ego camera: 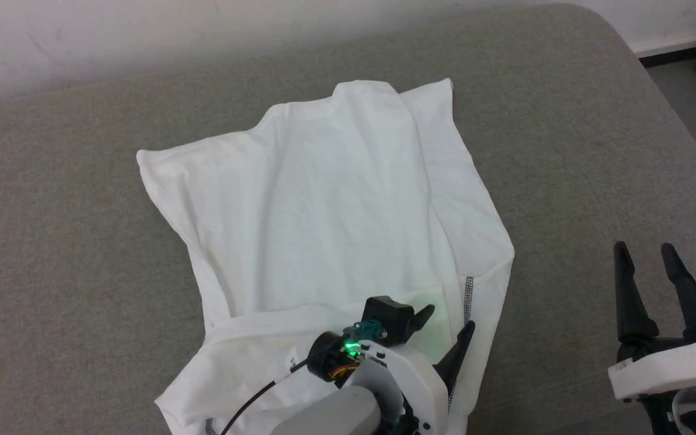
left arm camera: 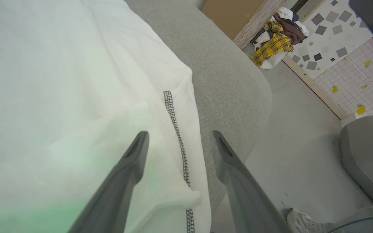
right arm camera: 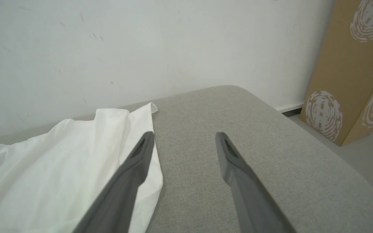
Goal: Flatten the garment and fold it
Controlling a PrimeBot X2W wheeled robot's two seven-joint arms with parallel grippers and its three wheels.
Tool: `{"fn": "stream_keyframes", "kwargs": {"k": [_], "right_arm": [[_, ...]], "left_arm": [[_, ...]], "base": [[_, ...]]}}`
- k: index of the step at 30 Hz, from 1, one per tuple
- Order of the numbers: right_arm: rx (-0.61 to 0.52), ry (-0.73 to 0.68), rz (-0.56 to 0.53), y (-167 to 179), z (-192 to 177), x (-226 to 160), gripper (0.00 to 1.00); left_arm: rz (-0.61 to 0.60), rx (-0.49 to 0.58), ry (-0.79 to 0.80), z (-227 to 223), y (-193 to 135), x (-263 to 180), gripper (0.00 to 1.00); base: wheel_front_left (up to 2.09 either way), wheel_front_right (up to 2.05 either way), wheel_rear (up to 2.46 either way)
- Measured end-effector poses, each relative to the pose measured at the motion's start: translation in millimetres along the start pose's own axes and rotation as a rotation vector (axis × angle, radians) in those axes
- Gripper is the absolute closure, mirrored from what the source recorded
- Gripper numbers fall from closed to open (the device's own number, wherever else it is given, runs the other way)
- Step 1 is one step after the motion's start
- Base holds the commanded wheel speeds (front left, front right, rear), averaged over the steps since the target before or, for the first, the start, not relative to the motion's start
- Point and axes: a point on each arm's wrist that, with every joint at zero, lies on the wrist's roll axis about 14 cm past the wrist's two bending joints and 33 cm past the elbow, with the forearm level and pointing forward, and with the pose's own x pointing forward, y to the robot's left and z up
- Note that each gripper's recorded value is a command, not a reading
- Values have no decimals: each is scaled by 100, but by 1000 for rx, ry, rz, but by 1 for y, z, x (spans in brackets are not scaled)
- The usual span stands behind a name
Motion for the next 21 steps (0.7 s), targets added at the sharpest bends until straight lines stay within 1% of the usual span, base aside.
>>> {"fn": "stream_keyframes", "kwargs": {"k": [1,5,7,10,13,16,21], "right_arm": [[-8,-5,2,0,2,0,0],[-27,-26,18,4,9,-1,0],[-28,-33,29,7,11,-1,0],[-26,-39,51,13,14,0,0],[-24,-43,72,20,14,1,0],[-18,-45,93,26,15,3,0],[-12,-46,115,33,14,5,0]], "left_arm": [[-11,32,-31,7,-3,0,0],[-16,92,-166,43,-10,-3,0],[10,123,-239,65,-8,-8,0],[81,168,-411,119,2,-24,0],[200,176,-532,150,32,-53,0],[333,171,-606,162,67,-86,0],[529,162,-718,175,111,-145,0]], "base": [[0,0,0],[0,0,0],[0,0,0],[0,0,0],[0,0,0],[0,0,0],[0,0,0]]}}
